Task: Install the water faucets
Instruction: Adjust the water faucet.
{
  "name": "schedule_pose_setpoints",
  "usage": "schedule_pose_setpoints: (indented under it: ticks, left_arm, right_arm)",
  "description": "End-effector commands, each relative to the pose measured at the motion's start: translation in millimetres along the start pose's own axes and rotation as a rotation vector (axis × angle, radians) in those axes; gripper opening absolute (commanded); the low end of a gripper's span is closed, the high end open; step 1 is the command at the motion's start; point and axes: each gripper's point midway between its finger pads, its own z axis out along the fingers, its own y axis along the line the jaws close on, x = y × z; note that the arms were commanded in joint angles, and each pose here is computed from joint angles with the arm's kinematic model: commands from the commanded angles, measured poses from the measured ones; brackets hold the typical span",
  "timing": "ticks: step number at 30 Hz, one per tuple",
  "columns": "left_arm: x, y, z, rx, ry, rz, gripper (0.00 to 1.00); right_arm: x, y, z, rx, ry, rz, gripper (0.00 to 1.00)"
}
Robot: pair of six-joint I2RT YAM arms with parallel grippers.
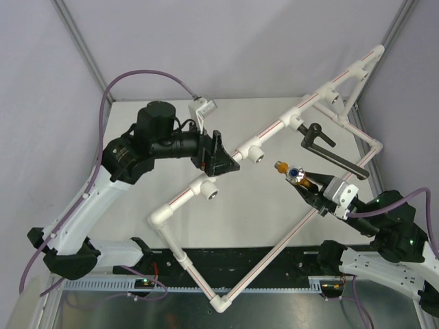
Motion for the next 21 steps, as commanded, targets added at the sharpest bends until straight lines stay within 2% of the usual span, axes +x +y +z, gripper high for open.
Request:
schedule_pose_setpoints:
  ticks: [1, 8, 10, 11, 14, 15, 18, 19, 21]
  left_arm:
    - [13, -3, -2, -0.042, 0.041, 0.069, 1.0]
    - [31, -9, 10, -0.016, 0.111, 0.078, 1.0]
    - [33, -11, 12, -0.007, 0.119, 0.077, 0.95]
    - [33, -12, 13, -0.002, 0.123, 0.075, 0.87]
    - [36, -11, 18, 0.007, 0.14, 0.067, 0.52]
    - [37, -11, 19, 0.009, 0.145, 0.064, 0.45]
    - [38, -9, 22, 0.005, 0.154, 0.061, 0.14]
    - [38, -8, 22, 0.0, 0.156, 0.066, 0.07]
    - [38, -4, 22, -0.015, 0.161, 0.085, 0.02]
  right_arm:
    - [-12, -17, 5, 0.072, -0.038, -0.048, 0.0]
    - [-8, -20, 12, 0.102, -0.052, -0.143, 0.0]
    - [-3, -17, 15, 0.087, -0.043, -0.225, 0.0]
    - [1, -16, 16, 0.08, -0.037, -0.285, 0.0]
    - [4, -14, 18, 0.071, -0.041, -0.438, 0.0]
    - [4, -13, 18, 0.072, -0.052, -0.477, 0.0]
    - [-3, -11, 16, 0.09, -0.108, -0.611, 0.0]
    - [-4, -11, 15, 0.103, -0.121, -0.648, 0.0]
    - [-4, -10, 16, 0.11, -0.124, -0.742, 0.0]
